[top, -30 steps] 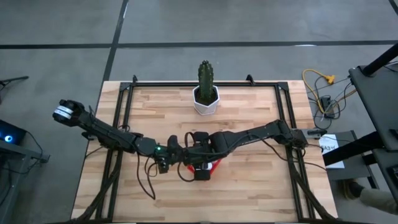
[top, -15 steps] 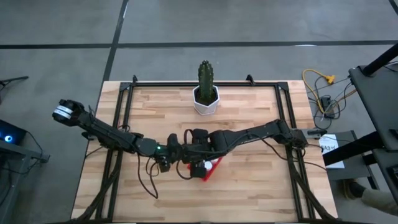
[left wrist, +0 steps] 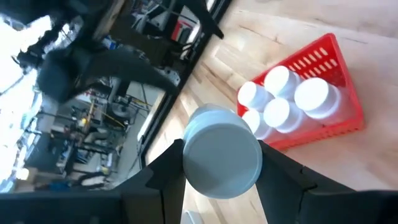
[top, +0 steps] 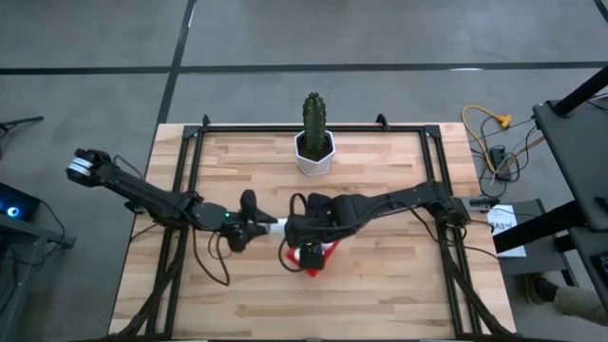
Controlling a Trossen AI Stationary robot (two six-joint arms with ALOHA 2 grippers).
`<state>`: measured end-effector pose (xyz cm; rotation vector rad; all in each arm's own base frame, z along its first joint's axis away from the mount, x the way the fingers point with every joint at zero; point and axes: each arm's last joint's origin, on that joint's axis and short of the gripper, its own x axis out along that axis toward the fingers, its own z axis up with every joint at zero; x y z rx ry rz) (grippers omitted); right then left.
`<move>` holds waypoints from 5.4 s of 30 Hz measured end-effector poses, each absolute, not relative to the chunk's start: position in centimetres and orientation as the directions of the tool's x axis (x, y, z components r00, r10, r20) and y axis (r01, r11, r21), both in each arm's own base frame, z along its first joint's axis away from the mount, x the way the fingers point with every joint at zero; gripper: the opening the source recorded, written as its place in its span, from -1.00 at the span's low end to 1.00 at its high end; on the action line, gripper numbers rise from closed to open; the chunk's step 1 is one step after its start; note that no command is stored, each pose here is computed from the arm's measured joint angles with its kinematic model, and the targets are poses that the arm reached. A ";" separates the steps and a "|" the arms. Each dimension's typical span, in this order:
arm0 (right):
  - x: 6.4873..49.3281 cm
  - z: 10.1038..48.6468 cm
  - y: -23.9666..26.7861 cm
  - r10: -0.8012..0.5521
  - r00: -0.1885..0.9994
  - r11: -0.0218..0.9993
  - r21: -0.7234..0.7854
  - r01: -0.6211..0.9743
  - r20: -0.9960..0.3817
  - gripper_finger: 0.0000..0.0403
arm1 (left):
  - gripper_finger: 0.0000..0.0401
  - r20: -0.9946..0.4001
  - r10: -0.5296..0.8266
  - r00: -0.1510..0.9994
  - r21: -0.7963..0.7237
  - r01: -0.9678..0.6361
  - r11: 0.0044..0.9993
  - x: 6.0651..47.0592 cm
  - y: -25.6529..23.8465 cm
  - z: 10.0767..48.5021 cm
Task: Pick and place pill bottles into a basket
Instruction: Put the white pill bottle into the red bin
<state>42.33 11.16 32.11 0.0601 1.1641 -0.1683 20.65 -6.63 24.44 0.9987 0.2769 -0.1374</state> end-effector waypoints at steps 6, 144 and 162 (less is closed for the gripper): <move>41.3 31.6 12.7 -0.087 0.323 0.990 -0.045 0.136 -0.942 0.26 | -0.29 -0.302 0.009 0.953 0.768 0.238 0.595 18.8 -6.0 25.4; 22.7 25.2 6.1 -0.251 0.902 0.968 -0.108 0.227 -0.353 -0.96 | -0.29 -0.350 -0.040 0.936 0.634 0.268 0.725 18.8 -5.6 26.7; 16.6 23.2 4.2 -0.156 0.953 0.981 -0.153 0.119 -0.258 -0.96 | -0.29 -0.665 0.013 0.747 0.415 0.354 0.838 25.6 -3.4 28.6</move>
